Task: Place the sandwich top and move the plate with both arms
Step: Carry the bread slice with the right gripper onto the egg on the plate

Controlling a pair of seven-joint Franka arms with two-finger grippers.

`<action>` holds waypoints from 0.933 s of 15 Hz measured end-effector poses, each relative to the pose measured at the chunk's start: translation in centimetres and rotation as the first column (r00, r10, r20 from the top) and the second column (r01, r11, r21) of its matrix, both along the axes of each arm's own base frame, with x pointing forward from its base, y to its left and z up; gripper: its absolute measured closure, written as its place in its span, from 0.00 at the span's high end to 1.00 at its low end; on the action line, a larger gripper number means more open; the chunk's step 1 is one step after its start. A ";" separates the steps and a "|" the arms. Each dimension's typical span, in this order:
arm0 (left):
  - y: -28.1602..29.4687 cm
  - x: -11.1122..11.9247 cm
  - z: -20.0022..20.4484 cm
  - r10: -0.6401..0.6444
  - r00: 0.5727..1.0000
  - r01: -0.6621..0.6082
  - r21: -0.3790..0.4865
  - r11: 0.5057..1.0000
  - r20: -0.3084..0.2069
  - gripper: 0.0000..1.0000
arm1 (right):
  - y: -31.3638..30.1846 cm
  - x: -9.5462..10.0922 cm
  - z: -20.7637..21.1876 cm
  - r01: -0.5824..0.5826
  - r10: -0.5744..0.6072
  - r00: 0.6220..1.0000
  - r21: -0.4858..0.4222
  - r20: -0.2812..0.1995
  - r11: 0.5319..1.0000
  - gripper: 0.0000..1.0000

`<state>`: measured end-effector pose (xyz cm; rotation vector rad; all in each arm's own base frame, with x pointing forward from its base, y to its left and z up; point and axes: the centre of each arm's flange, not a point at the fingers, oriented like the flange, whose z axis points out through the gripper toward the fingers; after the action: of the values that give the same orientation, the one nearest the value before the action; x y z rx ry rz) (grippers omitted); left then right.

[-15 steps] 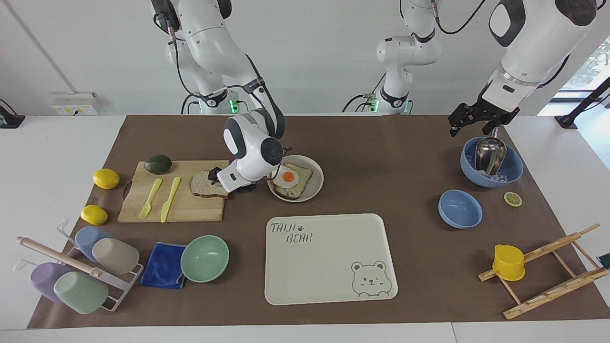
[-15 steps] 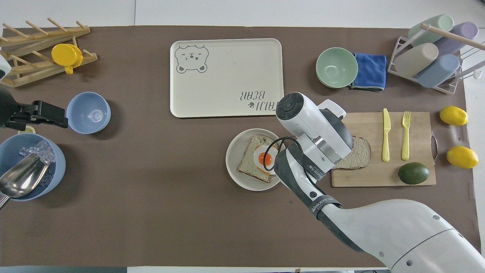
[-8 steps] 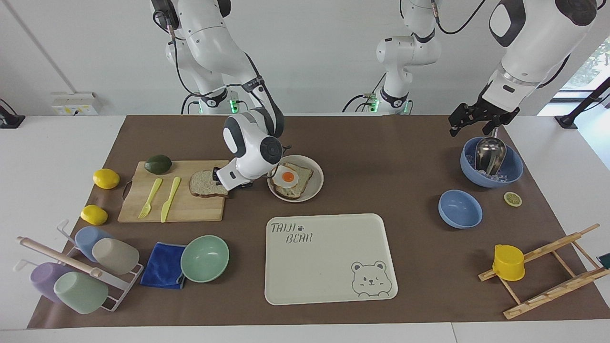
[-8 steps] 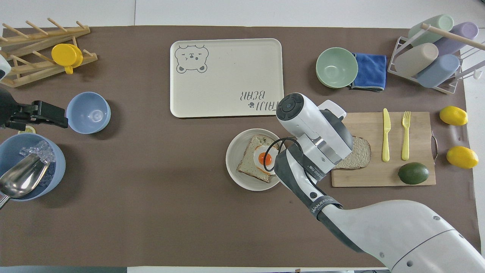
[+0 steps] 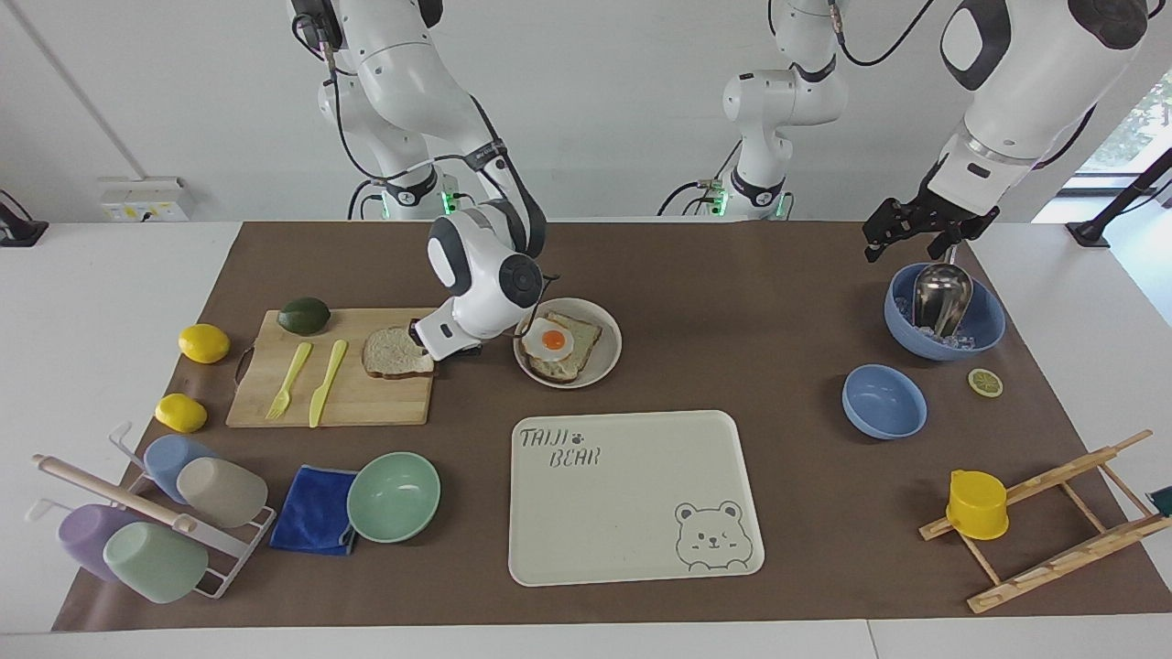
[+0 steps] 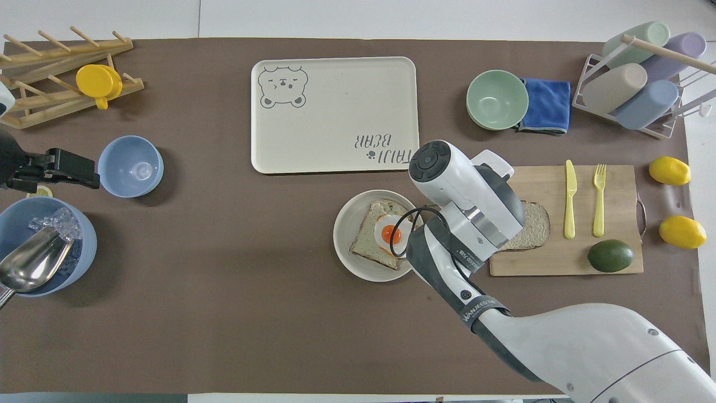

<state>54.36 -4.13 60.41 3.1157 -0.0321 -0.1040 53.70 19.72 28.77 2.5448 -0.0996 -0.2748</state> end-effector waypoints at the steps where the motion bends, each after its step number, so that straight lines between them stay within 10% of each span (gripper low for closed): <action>1: 0.0 0.0 0.0 0.000 1.000 0.000 0.000 1.000 0.000 1.00 | 0.0 0.2 0.2 0.002 -0.002 1.000 0.000 0.003 1.000 0.11; 14: 1.5 0.1 0.0 0.028 1.000 -0.028 0.000 1.000 0.000 1.00 | 15.6 -0.7 11.8 -0.051 0.052 0.997 0.017 -0.049 0.999 0.08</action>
<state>54.45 -2.64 60.41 3.1149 0.0108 -0.1028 52.96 35.37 40.58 2.5502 -0.0126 -0.3188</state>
